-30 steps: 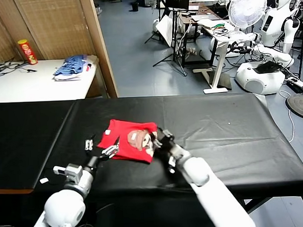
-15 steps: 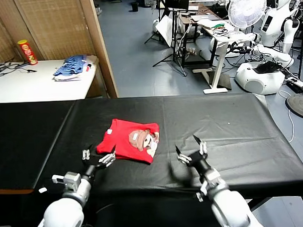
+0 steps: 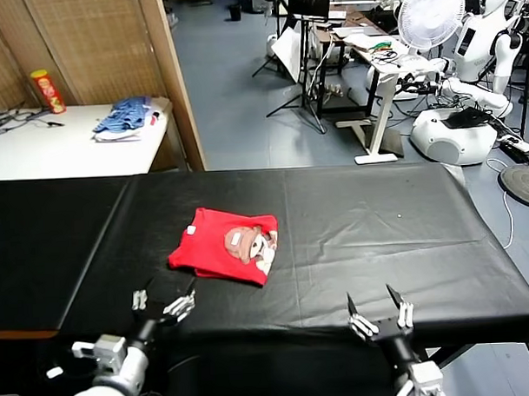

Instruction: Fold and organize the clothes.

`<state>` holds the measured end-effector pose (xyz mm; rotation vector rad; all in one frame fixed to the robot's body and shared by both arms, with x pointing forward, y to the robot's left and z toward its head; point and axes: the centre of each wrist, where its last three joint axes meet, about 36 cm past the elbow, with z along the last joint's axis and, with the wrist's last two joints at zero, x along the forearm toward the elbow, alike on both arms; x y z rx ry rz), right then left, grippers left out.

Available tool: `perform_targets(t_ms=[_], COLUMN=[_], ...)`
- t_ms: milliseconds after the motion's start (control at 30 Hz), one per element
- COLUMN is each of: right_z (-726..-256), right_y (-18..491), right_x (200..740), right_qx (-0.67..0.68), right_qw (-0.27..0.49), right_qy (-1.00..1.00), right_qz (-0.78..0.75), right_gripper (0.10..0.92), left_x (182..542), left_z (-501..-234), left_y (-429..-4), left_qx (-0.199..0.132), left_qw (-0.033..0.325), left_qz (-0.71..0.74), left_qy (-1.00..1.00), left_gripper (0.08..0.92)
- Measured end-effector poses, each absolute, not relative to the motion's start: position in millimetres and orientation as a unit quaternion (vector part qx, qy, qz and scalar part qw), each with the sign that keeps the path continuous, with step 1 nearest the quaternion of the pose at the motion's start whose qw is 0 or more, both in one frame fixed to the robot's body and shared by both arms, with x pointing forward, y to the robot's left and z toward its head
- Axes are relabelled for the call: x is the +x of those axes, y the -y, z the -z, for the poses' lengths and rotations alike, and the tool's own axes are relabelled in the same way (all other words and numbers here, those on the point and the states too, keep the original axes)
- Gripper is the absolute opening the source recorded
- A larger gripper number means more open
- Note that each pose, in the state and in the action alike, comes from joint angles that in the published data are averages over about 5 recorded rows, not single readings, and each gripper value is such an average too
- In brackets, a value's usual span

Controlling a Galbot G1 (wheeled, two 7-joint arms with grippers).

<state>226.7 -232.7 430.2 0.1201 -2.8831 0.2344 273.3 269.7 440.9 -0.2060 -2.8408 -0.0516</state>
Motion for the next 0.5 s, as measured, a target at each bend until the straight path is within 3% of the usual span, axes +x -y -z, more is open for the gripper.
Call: perform_targets(t_ms=[267, 500], right_z=[-459.0, -468.9], right_y=[232.8, 228.9], right_x=[193.3, 184.2], right_qx=[0.026, 0.014], right_qw=[0.191, 0.224], right_qy=[0.98, 0.974], right_qz=[-0.053, -0.042], right_gripper=[0.798, 0.798], left_x=[245.8, 238.5], left_z=[-453.0, -455.1], left_y=[-279.9, -284.3], left_qx=[-0.063, -0.058], left_qw=[0.196, 0.211], left_qz=[-0.008, -0.013], left_qy=[0.979, 0.976], left_gripper=[0.798, 0.798])
